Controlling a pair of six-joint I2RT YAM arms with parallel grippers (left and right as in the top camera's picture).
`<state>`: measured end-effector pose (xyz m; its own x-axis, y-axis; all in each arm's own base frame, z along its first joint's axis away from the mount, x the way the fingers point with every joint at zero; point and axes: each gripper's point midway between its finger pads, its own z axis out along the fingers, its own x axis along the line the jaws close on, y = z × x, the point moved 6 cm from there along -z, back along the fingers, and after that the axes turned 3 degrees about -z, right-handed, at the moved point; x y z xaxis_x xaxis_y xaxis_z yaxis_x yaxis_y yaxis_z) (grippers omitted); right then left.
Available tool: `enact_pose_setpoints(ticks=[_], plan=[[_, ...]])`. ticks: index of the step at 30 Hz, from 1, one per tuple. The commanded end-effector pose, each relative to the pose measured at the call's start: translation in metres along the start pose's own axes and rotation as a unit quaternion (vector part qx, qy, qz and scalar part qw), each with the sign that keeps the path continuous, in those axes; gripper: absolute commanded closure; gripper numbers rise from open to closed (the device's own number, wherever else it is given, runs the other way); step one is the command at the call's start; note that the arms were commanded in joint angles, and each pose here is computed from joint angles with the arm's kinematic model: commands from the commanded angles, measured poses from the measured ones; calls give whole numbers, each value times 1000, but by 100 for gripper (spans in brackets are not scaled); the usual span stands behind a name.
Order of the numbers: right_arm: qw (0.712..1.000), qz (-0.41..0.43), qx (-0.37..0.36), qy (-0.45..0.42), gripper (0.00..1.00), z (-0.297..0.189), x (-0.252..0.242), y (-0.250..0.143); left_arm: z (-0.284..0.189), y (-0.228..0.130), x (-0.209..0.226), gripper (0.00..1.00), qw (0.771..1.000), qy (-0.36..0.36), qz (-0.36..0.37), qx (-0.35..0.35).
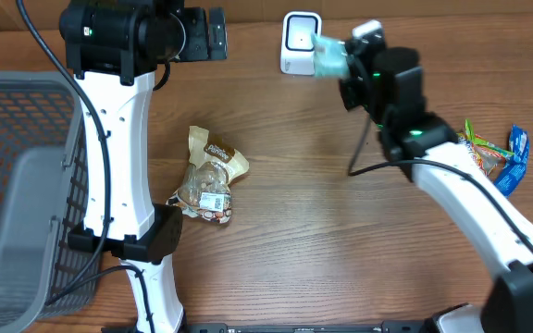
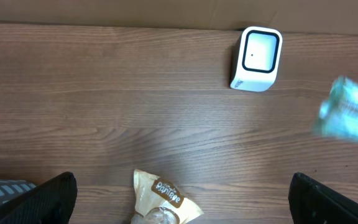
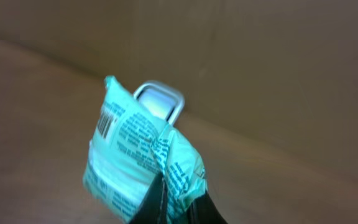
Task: Scan the item barcode
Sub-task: 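Lift the wipes pack and carry it toward the scanner, then hold the wipes pack barcode in front of the white scanner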
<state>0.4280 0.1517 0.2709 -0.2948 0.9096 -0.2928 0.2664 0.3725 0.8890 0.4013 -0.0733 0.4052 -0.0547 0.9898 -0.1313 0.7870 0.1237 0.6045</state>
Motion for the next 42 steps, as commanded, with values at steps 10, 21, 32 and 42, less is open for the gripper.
enact_pose_setpoints(ticks=[10,21,32,42], plan=[[898,-397,-56,-180,96,76,25,-5,1,1,2,1,1000,5,8,-2],[813,-536,-151,-172,96,115,42,-30,1,1,2,0,1000,5,8,-2],[805,-543,-167,-168,96,137,22,-18,1,1,2,0,1000,5,8,-2],[803,-553,-175,-132,96,145,24,-8,1,1,3,0,1000,6,8,-2]])
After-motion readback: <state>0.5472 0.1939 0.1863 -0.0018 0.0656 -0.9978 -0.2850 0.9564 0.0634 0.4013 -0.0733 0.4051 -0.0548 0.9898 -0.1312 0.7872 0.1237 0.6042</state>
